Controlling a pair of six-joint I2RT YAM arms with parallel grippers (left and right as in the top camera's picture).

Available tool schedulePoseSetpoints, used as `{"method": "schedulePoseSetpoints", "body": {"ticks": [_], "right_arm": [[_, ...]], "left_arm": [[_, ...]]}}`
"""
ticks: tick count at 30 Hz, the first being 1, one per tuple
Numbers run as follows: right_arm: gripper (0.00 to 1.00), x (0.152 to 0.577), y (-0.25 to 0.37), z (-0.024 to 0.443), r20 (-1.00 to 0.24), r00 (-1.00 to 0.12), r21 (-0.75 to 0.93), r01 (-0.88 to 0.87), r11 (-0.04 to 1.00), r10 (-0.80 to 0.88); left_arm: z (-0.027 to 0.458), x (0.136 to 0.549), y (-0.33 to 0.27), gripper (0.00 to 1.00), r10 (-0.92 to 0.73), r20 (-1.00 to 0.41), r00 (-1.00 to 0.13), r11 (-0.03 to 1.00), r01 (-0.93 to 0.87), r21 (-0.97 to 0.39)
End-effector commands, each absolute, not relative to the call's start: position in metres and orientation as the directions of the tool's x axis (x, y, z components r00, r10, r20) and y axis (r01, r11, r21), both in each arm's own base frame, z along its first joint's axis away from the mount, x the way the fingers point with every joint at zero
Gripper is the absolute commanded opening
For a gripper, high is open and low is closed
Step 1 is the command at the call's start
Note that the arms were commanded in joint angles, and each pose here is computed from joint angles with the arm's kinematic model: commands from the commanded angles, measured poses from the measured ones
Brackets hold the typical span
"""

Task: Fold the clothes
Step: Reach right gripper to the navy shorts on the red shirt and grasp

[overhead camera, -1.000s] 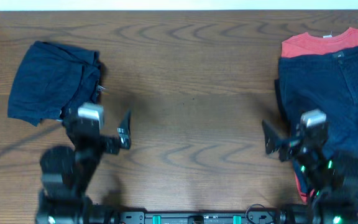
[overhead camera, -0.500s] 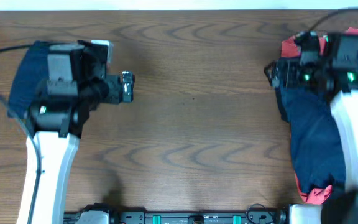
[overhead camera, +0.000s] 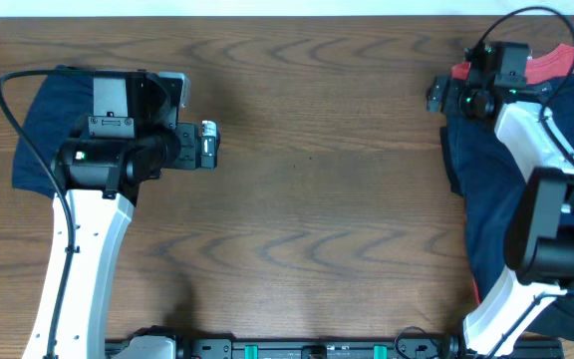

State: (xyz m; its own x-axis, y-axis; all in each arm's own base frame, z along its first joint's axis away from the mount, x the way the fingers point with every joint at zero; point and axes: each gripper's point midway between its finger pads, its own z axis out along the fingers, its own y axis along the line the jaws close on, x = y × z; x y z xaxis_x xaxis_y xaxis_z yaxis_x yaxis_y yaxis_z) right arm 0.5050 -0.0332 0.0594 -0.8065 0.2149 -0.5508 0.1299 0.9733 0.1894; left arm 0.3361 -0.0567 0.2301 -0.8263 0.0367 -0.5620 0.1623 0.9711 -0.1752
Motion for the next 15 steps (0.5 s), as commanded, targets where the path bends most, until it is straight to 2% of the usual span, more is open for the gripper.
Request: {"method": "schedulePoseSetpoints", "body": {"ticks": [1,6,8,11,13,15], "right_arm": [[0.89,0.510,-0.046,0.040,-0.532,-0.803,0.177,0.204,0.963,0.268],[0.88,0.504,-0.066,0.010,-0.496,-0.797,0.110,0.338,0.935,0.346],[0.84,0.501,-0.068,0.002,-0.484,-0.804,0.091,0.347,0.934,0.346],[0.68,0.497,-0.078,-0.002,-0.484,-0.805,0.032,0.375,0.926,0.343],[0.44,0.496,-0.084,-0.001,-0.492,-0.813,-0.016,0.366,0.931,0.311],[0.25,0.495,-0.088,0.002,-0.495,-0.819,-0.040,0.356,0.934,0.291]], "left_arm": [[0.240,0.337,-0.057,0.98,0.025,-0.579,-0.815,0.970,0.160,-0.183],[0.240,0.337,-0.057,0.98,0.025,-0.580,-0.814,0.970,0.160,-0.183],[0.240,0.337,-0.057,0.98,0.025,-0.579,-0.815,0.970,0.160,-0.183],[0.240,0.337,-0.057,0.98,0.025,-0.579,-0.815,0.970,0.159,-0.183],[0.240,0.337,-0.057,0.98,0.025,-0.579,-0.815,0.970,0.160,-0.183],[0.240,0.337,-0.057,0.98,0.025,-0.579,-0.815,0.970,0.160,-0.183]]}}
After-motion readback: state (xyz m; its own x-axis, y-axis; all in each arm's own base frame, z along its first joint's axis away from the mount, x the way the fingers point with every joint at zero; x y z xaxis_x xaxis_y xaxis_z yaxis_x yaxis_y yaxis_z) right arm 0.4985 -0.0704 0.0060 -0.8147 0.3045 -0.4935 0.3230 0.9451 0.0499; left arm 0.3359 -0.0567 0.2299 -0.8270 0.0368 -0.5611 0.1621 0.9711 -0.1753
